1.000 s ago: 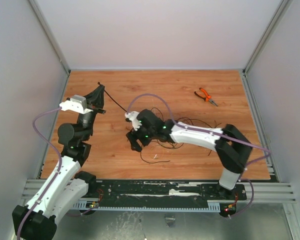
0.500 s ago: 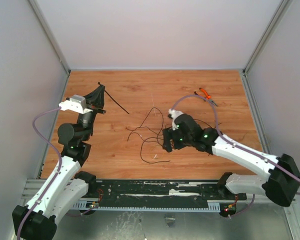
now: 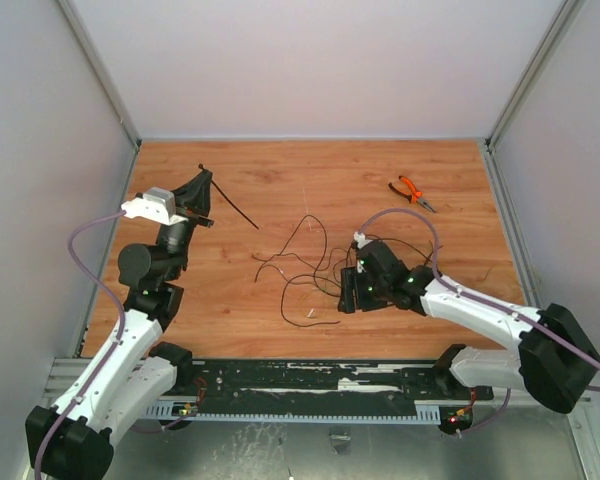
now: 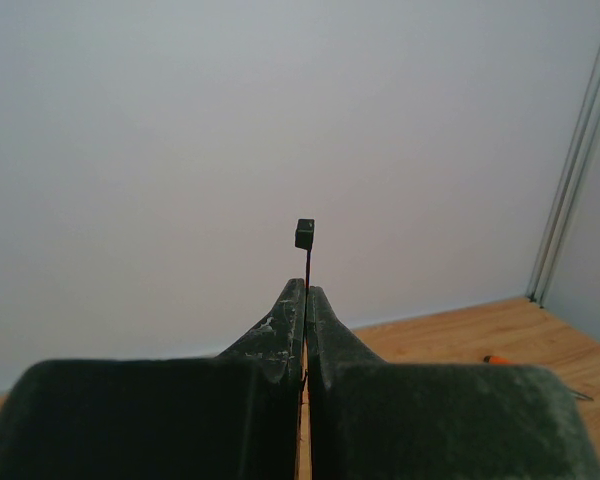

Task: Zip-tie the wires
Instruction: Adjust the cable at the center of the board.

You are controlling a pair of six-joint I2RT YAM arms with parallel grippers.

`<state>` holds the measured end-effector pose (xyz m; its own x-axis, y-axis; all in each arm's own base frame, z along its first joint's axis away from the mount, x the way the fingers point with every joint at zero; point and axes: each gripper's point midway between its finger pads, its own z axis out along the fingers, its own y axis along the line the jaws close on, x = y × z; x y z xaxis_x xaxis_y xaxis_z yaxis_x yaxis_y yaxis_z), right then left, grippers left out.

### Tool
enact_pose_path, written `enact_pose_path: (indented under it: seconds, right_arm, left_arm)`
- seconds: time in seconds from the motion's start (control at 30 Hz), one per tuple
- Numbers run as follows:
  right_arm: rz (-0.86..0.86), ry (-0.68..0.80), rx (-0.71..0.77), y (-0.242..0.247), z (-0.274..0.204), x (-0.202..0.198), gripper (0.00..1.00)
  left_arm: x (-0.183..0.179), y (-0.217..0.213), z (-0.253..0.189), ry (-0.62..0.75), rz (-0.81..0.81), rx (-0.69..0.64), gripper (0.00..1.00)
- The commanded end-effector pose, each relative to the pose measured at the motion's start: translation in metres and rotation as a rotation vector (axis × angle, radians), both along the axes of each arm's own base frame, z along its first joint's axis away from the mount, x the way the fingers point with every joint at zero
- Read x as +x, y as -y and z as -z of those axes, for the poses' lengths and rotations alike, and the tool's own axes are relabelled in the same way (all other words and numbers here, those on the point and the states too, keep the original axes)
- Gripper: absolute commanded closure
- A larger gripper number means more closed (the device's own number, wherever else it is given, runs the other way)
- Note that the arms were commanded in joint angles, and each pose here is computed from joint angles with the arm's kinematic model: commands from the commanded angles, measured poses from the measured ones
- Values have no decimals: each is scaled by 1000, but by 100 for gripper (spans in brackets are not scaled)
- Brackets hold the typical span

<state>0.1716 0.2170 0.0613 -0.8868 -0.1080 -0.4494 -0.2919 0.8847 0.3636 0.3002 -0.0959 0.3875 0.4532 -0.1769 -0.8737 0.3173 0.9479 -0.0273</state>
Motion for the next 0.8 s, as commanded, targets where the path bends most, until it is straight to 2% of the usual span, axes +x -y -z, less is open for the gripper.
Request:
enact_pose_path:
  seconds: [0.0, 0.2, 0.4, 0.5, 0.63, 0.7, 0.77]
  right_arm:
    - [10, -4, 73, -17, 3, 7, 43]
    - [4, -8, 71, -20, 8, 10, 59]
    - [5, -28, 71, -20, 18, 6, 64]
    - [6, -33, 71, -20, 19, 5, 74]
    - [26, -17, 33, -9, 13, 4, 95]
    - [39, -1, 16, -1, 6, 4, 100]
    - [40, 15, 12, 3, -4, 3, 100]
  left_arm:
    - [-4, -3, -21, 57, -7, -6, 100]
    - [-4, -3, -20, 55, -7, -2, 100]
    - [-5, -3, -21, 58, -6, -1, 100]
    - [-5, -3, -21, 59, -5, -3, 100]
    - [-6, -3, -21, 61, -3, -4, 100]
    - [-6, -3, -22, 62, -3, -4, 100]
    - [-7, -3, -22, 62, -1, -5, 100]
